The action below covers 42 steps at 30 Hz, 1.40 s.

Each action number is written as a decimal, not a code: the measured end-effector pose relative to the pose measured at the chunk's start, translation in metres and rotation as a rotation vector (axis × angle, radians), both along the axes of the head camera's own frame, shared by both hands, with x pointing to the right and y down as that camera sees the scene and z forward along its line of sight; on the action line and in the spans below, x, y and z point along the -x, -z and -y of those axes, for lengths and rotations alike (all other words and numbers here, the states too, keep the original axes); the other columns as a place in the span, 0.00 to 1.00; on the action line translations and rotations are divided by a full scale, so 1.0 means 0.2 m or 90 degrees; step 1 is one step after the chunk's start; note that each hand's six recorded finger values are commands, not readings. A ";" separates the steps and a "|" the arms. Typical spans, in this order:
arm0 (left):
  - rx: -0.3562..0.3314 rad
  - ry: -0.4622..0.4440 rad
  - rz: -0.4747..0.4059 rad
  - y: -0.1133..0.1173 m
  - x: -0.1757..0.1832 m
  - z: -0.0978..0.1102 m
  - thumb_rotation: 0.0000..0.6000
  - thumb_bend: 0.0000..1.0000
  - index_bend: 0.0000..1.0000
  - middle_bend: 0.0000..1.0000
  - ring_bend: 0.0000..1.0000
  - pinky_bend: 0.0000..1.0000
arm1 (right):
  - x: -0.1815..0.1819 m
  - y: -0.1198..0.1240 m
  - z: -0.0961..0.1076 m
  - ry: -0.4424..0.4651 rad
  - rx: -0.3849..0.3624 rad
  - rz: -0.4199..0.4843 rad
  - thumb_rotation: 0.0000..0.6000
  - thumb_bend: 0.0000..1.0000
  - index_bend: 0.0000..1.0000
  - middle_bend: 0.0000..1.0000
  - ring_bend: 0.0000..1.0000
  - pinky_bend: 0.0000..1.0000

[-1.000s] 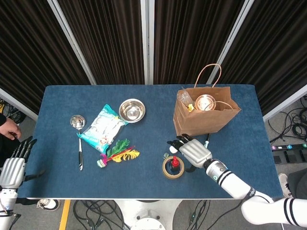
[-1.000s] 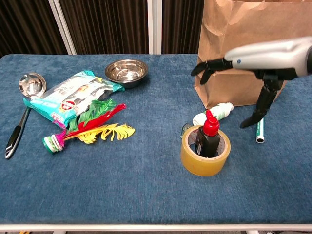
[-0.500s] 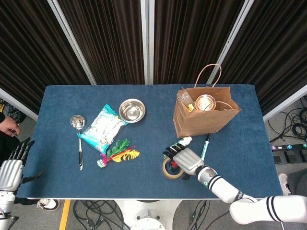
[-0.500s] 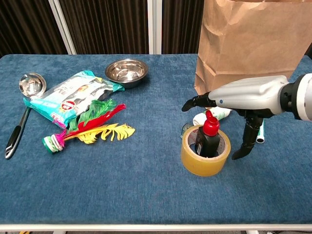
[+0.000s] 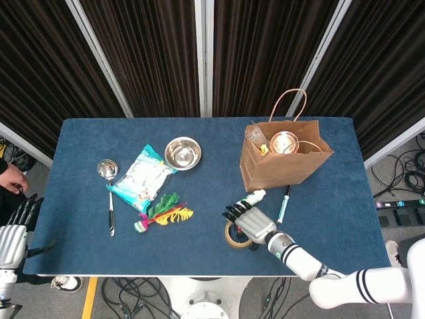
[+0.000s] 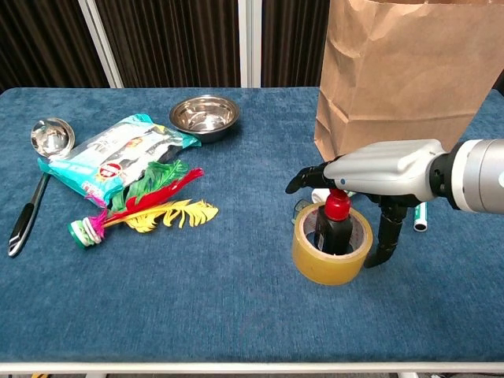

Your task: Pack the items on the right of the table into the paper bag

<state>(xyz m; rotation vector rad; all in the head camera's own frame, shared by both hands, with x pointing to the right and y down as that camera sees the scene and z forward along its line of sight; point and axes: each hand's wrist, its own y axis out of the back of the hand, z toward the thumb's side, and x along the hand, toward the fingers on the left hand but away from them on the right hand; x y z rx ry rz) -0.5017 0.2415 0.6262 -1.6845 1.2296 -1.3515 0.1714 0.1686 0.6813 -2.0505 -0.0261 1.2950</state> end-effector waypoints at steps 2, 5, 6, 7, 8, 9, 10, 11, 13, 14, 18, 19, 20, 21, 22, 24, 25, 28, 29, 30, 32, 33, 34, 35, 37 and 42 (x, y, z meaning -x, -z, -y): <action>-0.001 0.002 -0.001 0.01 0.00 0.00 1.00 0.17 0.12 0.12 0.02 0.15 | 0.00 -0.01 0.00 0.002 -0.001 -0.004 1.00 0.00 0.00 0.03 0.00 0.00; 0.001 0.003 -0.001 0.01 0.01 -0.01 1.00 0.17 0.12 0.12 0.02 0.15 | -0.01 -0.01 -0.01 0.007 -0.009 -0.012 1.00 0.00 0.00 0.03 0.00 0.00; 0.001 0.003 -0.001 0.01 0.01 -0.01 1.00 0.17 0.12 0.12 0.02 0.15 | -0.01 -0.01 -0.01 0.008 -0.012 -0.013 1.00 0.00 0.00 0.03 0.00 0.00; 0.002 0.002 -0.001 0.02 0.01 -0.02 1.00 0.17 0.12 0.12 0.02 0.15 | -0.02 -0.01 -0.01 0.008 -0.017 -0.013 1.00 0.00 0.00 0.04 0.00 0.00; 0.002 0.002 -0.001 0.02 0.01 -0.02 1.00 0.17 0.12 0.12 0.02 0.15 | -0.02 -0.01 -0.01 0.007 -0.020 -0.013 1.00 0.00 0.00 0.04 0.00 0.00; 0.002 0.001 -0.002 0.02 0.01 -0.02 1.00 0.17 0.12 0.12 0.02 0.15 | -0.02 0.00 -0.01 0.006 -0.023 -0.011 1.00 0.00 0.00 0.04 0.00 0.00; 0.001 0.001 -0.002 0.03 0.00 -0.03 1.00 0.17 0.12 0.12 0.02 0.15 | -0.01 0.00 -0.01 0.004 -0.025 -0.008 1.00 0.00 0.00 0.04 0.00 0.00; 0.002 0.000 -0.002 0.03 0.00 -0.03 1.00 0.17 0.12 0.12 0.02 0.15 | -0.01 0.00 -0.01 0.003 -0.026 -0.006 1.00 0.00 0.00 0.04 0.00 0.00; 0.002 0.000 -0.002 0.03 0.00 -0.04 1.00 0.17 0.12 0.12 0.02 0.15 | 0.00 -0.01 -0.01 0.000 -0.028 -0.001 1.00 0.00 0.00 0.05 0.00 0.00; 0.002 0.000 -0.001 0.04 0.00 -0.04 1.00 0.17 0.12 0.12 0.02 0.15 | 0.01 -0.01 -0.01 -0.001 -0.029 0.001 1.00 0.00 0.00 0.06 0.00 0.00; 0.002 0.001 0.000 0.04 0.01 -0.04 1.00 0.17 0.12 0.12 0.02 0.15 | 0.02 -0.03 0.00 -0.008 -0.029 0.005 1.00 0.00 0.00 0.09 0.02 0.00; 0.002 0.002 0.000 0.05 0.01 -0.04 1.00 0.17 0.12 0.12 0.02 0.15 | 0.03 -0.04 0.00 -0.009 -0.031 0.007 1.00 0.00 0.01 0.10 0.04 0.00; 0.002 0.002 0.000 0.05 0.01 -0.05 1.00 0.17 0.12 0.12 0.02 0.15 | 0.03 -0.04 0.00 -0.009 -0.033 0.008 1.00 0.00 0.02 0.11 0.06 0.00; 0.002 0.002 0.001 0.05 0.01 -0.05 1.00 0.17 0.12 0.12 0.02 0.15 | 0.03 -0.04 0.01 -0.009 -0.035 0.009 1.00 0.00 0.03 0.13 0.08 0.00; 0.003 0.002 0.001 0.05 0.01 -0.04 1.00 0.17 0.12 0.12 0.02 0.15 | 0.04 -0.04 0.01 -0.010 -0.039 0.011 1.00 0.00 0.04 0.14 0.10 0.00; 0.004 0.003 0.001 0.04 0.01 -0.04 1.00 0.17 0.12 0.12 0.02 0.15 | 0.04 -0.04 0.01 -0.011 -0.047 0.014 1.00 0.00 0.10 0.21 0.17 0.05; 0.003 0.003 0.001 0.04 0.01 -0.04 1.00 0.17 0.12 0.12 0.02 0.15 | 0.04 -0.04 0.01 -0.012 -0.054 0.017 1.00 0.00 0.12 0.23 0.19 0.07; 0.002 0.003 0.001 0.03 0.01 -0.03 1.00 0.17 0.12 0.12 0.02 0.15 | 0.04 -0.03 0.02 -0.016 -0.070 0.023 1.00 0.00 0.19 0.28 0.24 0.18; 0.002 0.003 0.001 0.03 0.01 -0.03 1.00 0.17 0.12 0.12 0.02 0.15 | 0.04 -0.03 0.02 -0.016 -0.072 0.021 1.00 0.00 0.20 0.28 0.24 0.18; 0.003 0.003 0.001 0.03 0.01 -0.03 1.00 0.17 0.12 0.12 0.02 0.15 | 0.03 -0.03 0.02 -0.014 -0.074 0.019 1.00 0.00 0.21 0.28 0.25 0.19; 0.003 0.002 0.002 0.02 0.01 -0.03 1.00 0.17 0.12 0.12 0.02 0.15 | 0.02 -0.04 0.01 -0.012 -0.076 0.012 1.00 0.00 0.21 0.28 0.25 0.19; 0.004 0.001 0.002 0.02 0.01 -0.02 1.00 0.17 0.12 0.12 0.02 0.15 | 0.02 -0.05 0.01 -0.013 -0.076 0.009 1.00 0.00 0.22 0.28 0.25 0.19; 0.005 0.001 0.003 0.01 0.01 -0.02 1.00 0.17 0.12 0.12 0.02 0.15 | 0.01 -0.05 0.01 -0.014 -0.075 0.006 1.00 0.00 0.22 0.28 0.25 0.19; 0.005 0.001 0.003 0.01 0.01 -0.02 1.00 0.17 0.12 0.12 0.02 0.15 | 0.01 -0.05 0.01 -0.015 -0.074 0.005 1.00 0.00 0.23 0.28 0.25 0.19; 0.005 0.001 0.002 0.00 0.01 -0.02 1.00 0.17 0.12 0.12 0.02 0.15 | 0.01 -0.05 0.01 -0.016 -0.075 0.004 1.00 0.00 0.24 0.29 0.25 0.20; 0.003 0.001 0.001 0.00 0.00 -0.01 1.00 0.17 0.12 0.12 0.02 0.15 | 0.01 -0.03 0.03 -0.022 -0.085 0.013 1.00 0.00 0.30 0.35 0.30 0.25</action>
